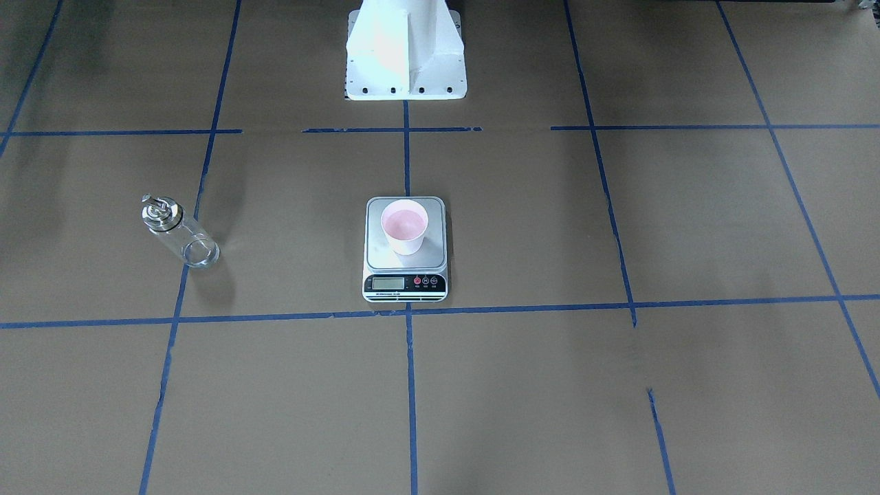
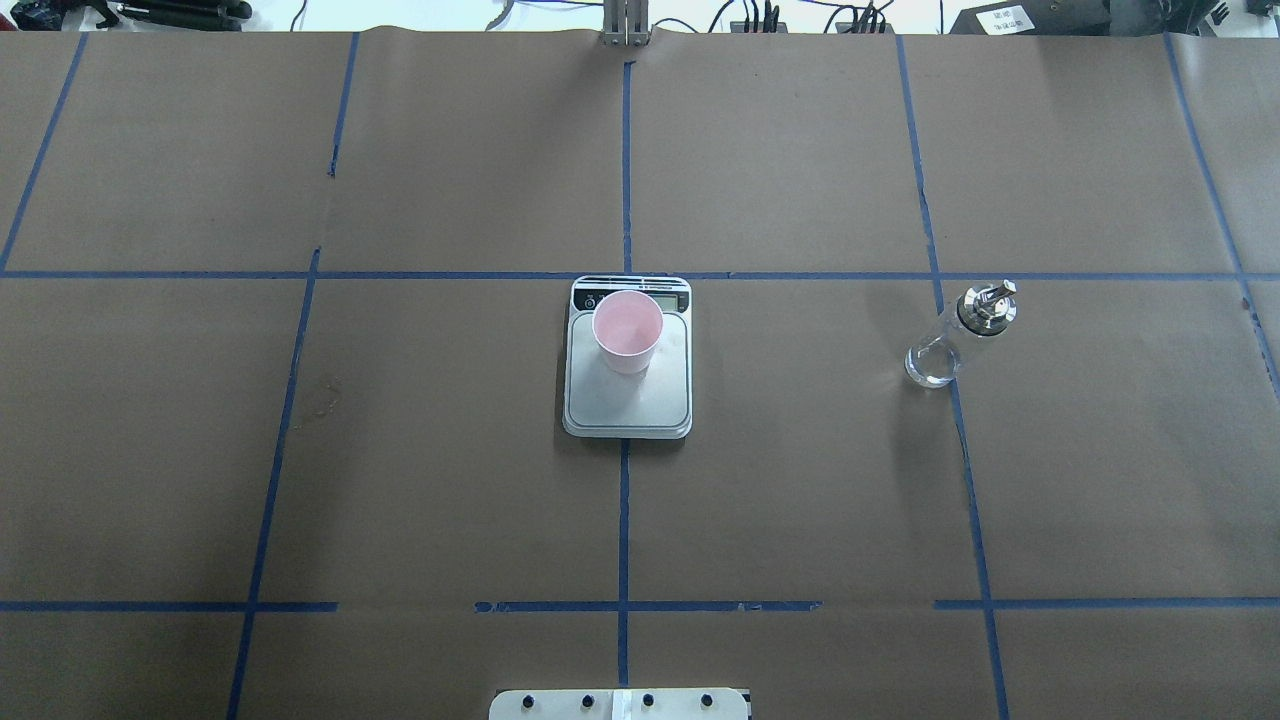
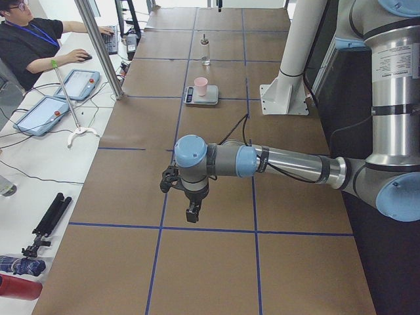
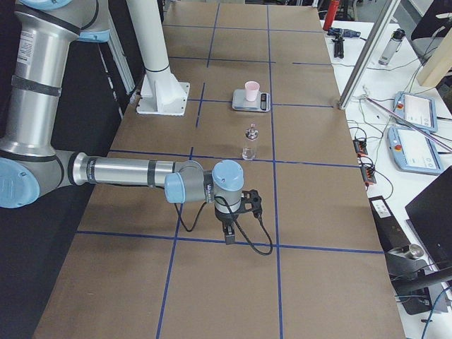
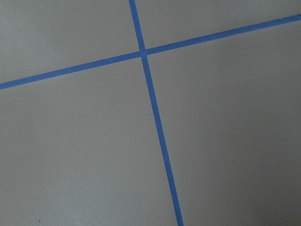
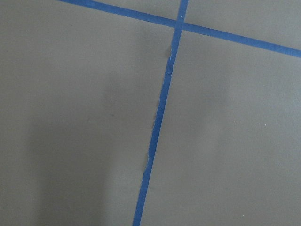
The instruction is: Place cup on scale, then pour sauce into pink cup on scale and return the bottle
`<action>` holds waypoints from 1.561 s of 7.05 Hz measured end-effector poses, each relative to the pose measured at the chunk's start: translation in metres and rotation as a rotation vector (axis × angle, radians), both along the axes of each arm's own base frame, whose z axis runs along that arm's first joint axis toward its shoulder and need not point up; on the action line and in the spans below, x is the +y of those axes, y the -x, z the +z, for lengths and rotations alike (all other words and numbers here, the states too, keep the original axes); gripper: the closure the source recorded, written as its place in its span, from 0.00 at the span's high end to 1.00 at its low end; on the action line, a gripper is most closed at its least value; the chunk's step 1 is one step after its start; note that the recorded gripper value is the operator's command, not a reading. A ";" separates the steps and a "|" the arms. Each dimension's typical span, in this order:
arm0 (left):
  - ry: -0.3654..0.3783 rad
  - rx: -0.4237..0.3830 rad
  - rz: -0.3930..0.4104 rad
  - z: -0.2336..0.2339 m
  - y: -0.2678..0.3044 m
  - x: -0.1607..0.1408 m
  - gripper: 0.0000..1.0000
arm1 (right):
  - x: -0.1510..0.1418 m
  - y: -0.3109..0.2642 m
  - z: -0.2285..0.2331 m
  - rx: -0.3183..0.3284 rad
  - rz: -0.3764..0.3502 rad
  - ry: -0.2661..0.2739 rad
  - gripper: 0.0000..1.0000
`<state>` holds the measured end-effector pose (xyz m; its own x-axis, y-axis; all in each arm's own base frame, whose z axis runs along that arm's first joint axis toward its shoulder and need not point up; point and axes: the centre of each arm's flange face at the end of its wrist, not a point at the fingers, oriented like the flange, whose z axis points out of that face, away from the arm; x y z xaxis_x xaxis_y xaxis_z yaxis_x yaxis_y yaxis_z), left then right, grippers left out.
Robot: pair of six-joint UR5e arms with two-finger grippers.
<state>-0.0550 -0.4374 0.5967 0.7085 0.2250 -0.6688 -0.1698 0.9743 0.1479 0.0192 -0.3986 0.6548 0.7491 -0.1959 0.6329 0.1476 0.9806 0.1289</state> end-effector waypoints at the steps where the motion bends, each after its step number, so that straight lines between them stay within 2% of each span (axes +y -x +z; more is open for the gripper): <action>1: -0.002 0.000 0.001 -0.001 0.000 0.000 1.00 | 0.000 0.001 0.000 -0.001 0.000 0.000 1.00; 7: 0.013 0.000 0.000 0.003 0.000 0.003 1.00 | -0.004 0.002 -0.002 -0.008 0.000 -0.013 1.00; 11: -0.003 0.008 0.003 -0.003 -0.003 0.001 1.00 | 0.005 -0.001 0.023 0.003 0.010 0.043 1.00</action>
<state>-0.0521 -0.4361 0.5940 0.7025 0.2292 -0.6738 -0.1718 0.9733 0.1520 0.0197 -0.3938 0.6777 0.7528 -0.1617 0.6381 0.1386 0.9866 0.0865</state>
